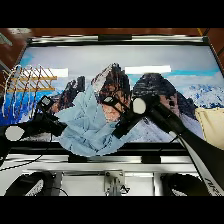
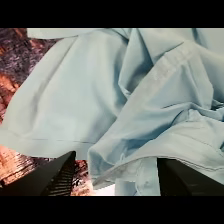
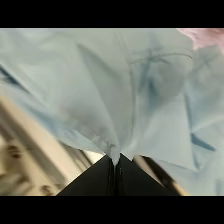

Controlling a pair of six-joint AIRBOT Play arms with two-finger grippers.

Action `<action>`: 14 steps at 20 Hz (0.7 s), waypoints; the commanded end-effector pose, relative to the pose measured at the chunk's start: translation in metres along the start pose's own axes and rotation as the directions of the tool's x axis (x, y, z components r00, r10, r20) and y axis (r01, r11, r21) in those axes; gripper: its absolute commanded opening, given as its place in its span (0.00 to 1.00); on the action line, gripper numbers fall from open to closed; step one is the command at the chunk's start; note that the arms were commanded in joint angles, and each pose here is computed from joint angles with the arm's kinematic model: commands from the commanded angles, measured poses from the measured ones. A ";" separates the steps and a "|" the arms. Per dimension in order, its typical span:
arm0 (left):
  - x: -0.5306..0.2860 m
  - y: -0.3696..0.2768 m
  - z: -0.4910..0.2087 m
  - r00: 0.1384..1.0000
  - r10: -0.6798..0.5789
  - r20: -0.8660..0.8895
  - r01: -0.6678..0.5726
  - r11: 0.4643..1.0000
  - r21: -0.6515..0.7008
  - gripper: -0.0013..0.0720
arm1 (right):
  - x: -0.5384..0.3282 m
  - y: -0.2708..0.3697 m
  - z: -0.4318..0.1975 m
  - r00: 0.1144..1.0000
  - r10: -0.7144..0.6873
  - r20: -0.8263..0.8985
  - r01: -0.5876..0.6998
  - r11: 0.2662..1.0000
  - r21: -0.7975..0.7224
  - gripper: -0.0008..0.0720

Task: Fold the shirts.

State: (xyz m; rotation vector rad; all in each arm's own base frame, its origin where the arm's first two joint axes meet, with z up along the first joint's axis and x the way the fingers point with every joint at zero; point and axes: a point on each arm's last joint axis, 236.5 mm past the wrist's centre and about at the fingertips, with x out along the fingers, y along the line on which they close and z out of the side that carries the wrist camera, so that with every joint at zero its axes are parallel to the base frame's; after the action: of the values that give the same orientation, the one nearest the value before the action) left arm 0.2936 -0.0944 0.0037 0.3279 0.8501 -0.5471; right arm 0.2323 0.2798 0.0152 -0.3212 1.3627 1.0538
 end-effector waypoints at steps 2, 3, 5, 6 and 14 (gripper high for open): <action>-0.002 0.011 -0.002 1.000 0.024 0.001 -0.024 0.999 -0.028 0.80 | -0.033 -0.004 0.025 0.961 0.221 0.169 -0.245 0.960 0.139 0.10; -0.001 0.009 -0.001 1.000 0.017 0.006 -0.017 0.999 -0.035 0.80 | -0.029 -0.015 0.022 0.963 0.217 0.159 -0.244 0.954 0.174 0.10; 0.002 0.005 0.003 1.000 -0.005 0.019 0.007 0.997 -0.075 0.80 | -0.011 -0.030 0.018 0.962 0.241 0.131 -0.268 0.927 0.263 0.10; 0.006 0.009 0.004 1.000 0.004 0.024 -0.001 0.993 -0.119 0.74 | -0.002 -0.034 0.015 0.960 0.258 0.106 -0.278 0.916 0.288 0.10; 0.050 0.031 -0.011 0.999 0.026 -0.036 -0.038 0.924 -0.382 0.78 | 0.016 -0.055 -0.008 0.936 0.350 0.040 -0.326 0.818 0.474 0.32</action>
State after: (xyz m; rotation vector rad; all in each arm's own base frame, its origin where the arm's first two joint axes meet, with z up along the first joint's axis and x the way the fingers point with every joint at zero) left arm 0.3279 -0.0807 -0.0259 0.0613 0.9118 -0.3697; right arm 0.2589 0.2590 -0.0160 0.2043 1.6737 1.0258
